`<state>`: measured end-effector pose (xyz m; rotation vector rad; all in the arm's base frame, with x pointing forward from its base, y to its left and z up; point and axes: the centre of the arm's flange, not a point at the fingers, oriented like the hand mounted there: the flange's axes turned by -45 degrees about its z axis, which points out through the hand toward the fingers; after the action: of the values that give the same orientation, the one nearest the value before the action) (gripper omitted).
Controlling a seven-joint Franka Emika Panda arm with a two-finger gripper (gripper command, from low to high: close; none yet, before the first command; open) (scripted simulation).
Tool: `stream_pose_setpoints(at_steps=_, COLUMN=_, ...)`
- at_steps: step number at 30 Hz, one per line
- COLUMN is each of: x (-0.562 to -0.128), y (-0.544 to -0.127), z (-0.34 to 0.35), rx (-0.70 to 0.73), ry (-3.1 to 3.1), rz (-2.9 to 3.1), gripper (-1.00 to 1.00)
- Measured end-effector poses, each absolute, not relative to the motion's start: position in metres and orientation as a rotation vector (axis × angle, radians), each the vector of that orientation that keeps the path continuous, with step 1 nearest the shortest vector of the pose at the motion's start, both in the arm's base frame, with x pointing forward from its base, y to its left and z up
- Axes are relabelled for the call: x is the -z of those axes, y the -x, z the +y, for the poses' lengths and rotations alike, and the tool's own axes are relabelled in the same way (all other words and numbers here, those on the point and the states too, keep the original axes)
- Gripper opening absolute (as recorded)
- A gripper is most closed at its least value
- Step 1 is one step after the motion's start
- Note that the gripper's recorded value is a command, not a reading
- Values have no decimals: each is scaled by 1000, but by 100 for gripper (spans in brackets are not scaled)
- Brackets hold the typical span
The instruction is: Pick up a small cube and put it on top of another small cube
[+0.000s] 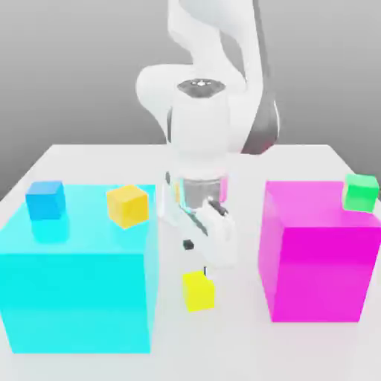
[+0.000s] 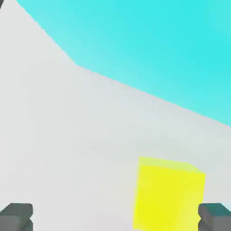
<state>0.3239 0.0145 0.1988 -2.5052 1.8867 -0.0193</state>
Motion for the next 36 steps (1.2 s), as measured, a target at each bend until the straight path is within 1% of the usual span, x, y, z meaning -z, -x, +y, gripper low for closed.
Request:
stream_pose_setpoints(at_steps=8, x=-137, y=-319, z=15, rx=1, ry=2488, rz=1917, gripper=0)
stream_pose_setpoints(at_steps=9, x=-132, y=-318, z=15, rx=-1, ry=2489, rz=1916, gripper=-100)
stream_pose_setpoints(at_steps=16, x=-132, y=-319, z=15, rx=4, ry=2488, rz=1916, gripper=-100)
stream_pose_setpoints(at_steps=24, x=-188, y=-319, z=16, rx=8, ry=2495, rz=1912, gripper=-100)
stream_pose_setpoints(at_steps=26, x=-194, y=-321, z=6, rx=-30, ry=2521, rz=1901, gripper=-100)
stream_pose_setpoints(at_steps=29, x=-211, y=-338, z=1, rx=-92, ry=2573, rz=1832, gripper=-100)
stream_pose_setpoints(at_steps=32, x=-237, y=-360, z=-6, rx=-140, ry=2582, rz=1779, gripper=-100)
stream_pose_setpoints(at_steps=36, x=-304, y=-388, z=-34, rx=-111, ry=2437, rz=1853, gripper=-100)
